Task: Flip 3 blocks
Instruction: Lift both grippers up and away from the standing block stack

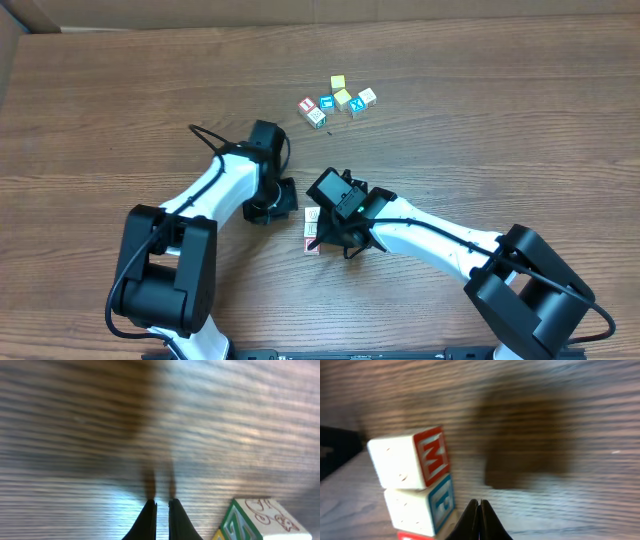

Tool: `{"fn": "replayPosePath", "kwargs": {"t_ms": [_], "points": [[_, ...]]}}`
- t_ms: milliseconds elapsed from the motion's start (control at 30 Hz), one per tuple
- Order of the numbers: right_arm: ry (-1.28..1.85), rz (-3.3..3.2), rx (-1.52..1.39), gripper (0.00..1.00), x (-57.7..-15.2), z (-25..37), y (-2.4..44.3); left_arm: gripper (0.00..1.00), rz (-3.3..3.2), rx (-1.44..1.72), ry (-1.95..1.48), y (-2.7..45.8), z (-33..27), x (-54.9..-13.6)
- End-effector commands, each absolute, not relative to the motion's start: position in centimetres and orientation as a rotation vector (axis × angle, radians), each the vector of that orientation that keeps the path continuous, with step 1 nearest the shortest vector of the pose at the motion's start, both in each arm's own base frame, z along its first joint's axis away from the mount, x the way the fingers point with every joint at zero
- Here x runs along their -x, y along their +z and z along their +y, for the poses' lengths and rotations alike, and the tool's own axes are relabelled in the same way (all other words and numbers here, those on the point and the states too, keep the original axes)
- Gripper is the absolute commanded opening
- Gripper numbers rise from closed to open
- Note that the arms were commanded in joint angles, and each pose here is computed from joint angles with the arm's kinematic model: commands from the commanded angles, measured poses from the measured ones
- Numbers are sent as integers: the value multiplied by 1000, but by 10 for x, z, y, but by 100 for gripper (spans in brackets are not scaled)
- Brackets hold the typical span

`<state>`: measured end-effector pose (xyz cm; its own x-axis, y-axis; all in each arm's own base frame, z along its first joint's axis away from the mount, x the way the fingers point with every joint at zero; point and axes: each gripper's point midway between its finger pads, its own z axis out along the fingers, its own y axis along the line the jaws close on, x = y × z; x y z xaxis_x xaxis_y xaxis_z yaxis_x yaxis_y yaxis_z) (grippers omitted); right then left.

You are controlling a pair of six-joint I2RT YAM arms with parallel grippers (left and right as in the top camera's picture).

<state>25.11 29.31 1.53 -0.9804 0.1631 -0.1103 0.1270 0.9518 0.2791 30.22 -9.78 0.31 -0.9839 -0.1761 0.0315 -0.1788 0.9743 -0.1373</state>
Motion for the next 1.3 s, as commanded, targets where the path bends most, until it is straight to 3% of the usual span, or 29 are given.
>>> {"fn": "replayPosePath", "kwargs": {"t_ms": [0,167,200,267,333,367,400,433,500,533,767,1267], "points": [[362,2948,-262,4,-269,276,17,4,-3129,-372,213,24,-84,-320],[344,2933,-179,17,-300,253,34,4,-3255,-528,290,83,-56,-342],[339,2927,-163,25,-305,248,36,4,-3281,-561,303,94,-49,-345],[328,2912,-157,53,-319,233,37,4,-3332,-648,331,118,-32,-348],[315,2906,-185,64,-328,219,37,6,-3356,-725,331,133,-17,-345],[308,2906,-205,68,-331,212,37,15,-3355,-762,321,137,-9,-341],[300,2909,-228,79,-333,206,36,27,-3348,-794,305,140,-1,-337],[294,2911,-253,84,-335,200,36,42,-3335,-825,282,141,6,-333],[283,2913,-288,92,-338,191,35,96,-3301,-871,240,139,17,-325],[281,2913,-299,96,-340,188,35,100,-3283,-889,230,137,20,-322],[248,2926,-135,100,-340,181,34,100,-3253,-909,195,130,26,-318],[242,2935,-133,100,-338,180,34,100,-3253,-909,196,130,26,-318]]}}
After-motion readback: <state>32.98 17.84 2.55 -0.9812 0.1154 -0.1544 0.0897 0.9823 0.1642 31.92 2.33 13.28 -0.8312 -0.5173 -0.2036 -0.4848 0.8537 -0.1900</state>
